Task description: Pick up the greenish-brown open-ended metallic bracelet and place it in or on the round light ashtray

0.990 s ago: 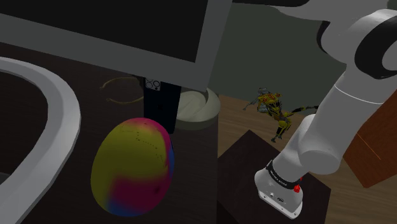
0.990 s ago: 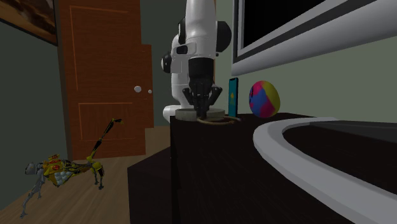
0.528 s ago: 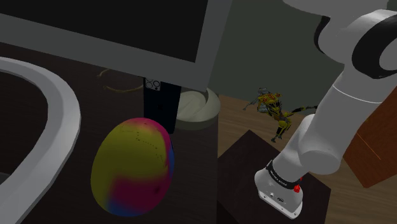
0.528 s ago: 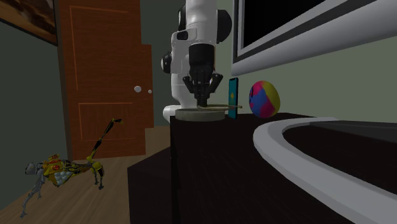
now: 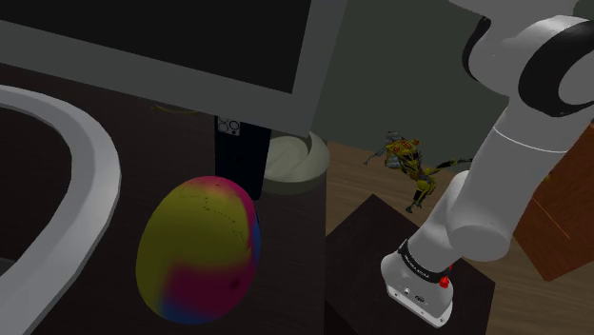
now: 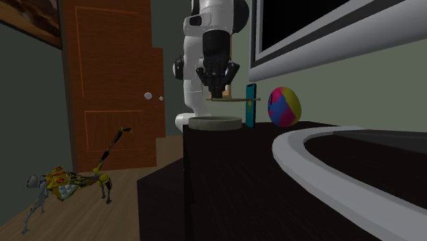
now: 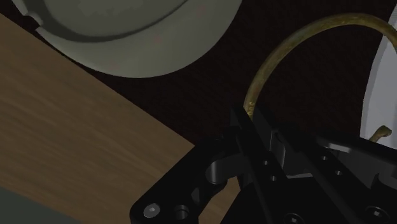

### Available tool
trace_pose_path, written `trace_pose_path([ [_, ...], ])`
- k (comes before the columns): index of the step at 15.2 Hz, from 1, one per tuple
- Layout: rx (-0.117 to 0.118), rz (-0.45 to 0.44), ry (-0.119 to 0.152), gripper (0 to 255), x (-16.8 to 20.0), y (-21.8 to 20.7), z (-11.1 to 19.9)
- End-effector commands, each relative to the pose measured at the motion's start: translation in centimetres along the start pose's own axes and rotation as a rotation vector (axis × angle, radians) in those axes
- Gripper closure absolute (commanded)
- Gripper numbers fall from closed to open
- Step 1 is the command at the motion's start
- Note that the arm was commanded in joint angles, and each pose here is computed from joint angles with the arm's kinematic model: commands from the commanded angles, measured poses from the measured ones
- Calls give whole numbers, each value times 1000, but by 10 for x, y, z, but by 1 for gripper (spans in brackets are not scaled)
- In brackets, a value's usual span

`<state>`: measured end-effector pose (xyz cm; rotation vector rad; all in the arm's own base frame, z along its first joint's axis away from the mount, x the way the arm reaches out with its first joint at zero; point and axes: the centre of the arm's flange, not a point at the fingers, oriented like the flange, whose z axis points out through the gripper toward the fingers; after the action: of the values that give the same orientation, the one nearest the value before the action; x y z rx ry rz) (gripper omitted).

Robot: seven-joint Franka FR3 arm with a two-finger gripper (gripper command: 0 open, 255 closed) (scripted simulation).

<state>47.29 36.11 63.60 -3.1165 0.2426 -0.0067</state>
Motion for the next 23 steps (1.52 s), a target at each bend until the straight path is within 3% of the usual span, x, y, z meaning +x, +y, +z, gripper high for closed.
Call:
trace_pose_path([
  [1,0,0,0,255,-8,10,-7],
  [13,0,0,0,255,-108,133,-19],
  [23,0,0,0,255,-109,135,28],
])
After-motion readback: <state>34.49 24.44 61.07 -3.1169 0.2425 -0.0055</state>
